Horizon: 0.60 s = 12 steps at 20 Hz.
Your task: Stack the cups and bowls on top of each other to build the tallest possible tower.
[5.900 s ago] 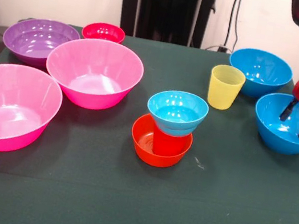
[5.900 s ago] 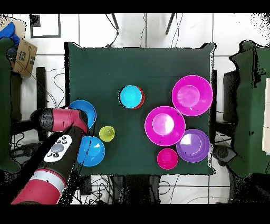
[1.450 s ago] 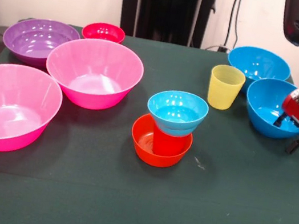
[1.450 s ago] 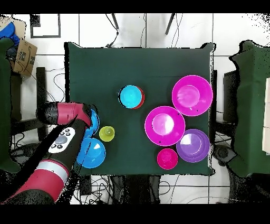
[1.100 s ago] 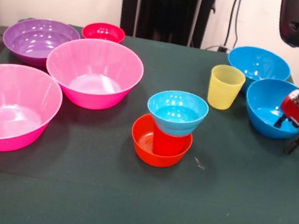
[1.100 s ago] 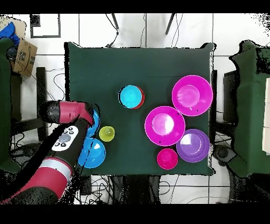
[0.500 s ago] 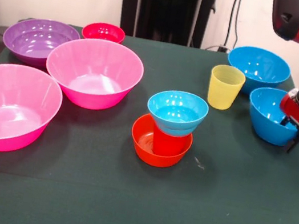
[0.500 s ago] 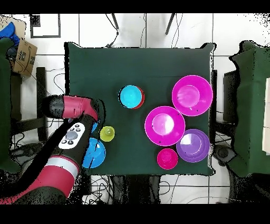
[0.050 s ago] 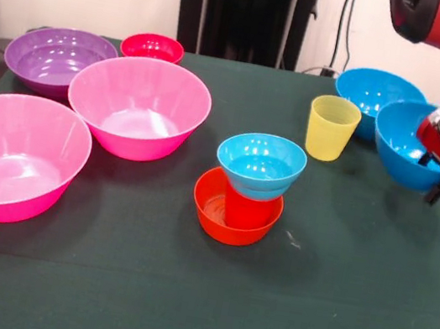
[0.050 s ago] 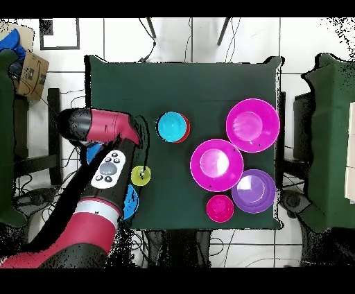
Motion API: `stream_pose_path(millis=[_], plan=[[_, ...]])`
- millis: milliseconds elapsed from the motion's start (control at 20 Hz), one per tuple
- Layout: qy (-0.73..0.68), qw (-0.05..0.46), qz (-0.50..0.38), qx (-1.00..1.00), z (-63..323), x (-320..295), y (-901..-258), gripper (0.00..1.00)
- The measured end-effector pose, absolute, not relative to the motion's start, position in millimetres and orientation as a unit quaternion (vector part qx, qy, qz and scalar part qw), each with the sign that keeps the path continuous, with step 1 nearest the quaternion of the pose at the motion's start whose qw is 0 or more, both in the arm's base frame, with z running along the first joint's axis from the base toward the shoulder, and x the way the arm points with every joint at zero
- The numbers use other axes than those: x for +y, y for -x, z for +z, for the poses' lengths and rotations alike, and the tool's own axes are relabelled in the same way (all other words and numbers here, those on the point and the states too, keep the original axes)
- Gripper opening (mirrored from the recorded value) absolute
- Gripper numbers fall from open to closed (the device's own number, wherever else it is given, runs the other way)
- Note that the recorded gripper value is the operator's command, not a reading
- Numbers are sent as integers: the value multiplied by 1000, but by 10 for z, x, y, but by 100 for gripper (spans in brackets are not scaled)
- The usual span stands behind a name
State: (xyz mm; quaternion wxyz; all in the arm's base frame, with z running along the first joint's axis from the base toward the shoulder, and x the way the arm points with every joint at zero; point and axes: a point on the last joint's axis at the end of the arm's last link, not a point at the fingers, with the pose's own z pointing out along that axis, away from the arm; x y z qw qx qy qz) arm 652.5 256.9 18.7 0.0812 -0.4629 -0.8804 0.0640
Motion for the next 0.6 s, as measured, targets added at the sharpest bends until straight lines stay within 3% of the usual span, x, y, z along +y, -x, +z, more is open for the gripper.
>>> stream_pose_path(millis=[600], plan=[[457, 134, 34, -879, 977, 2239, -7486, 0]])
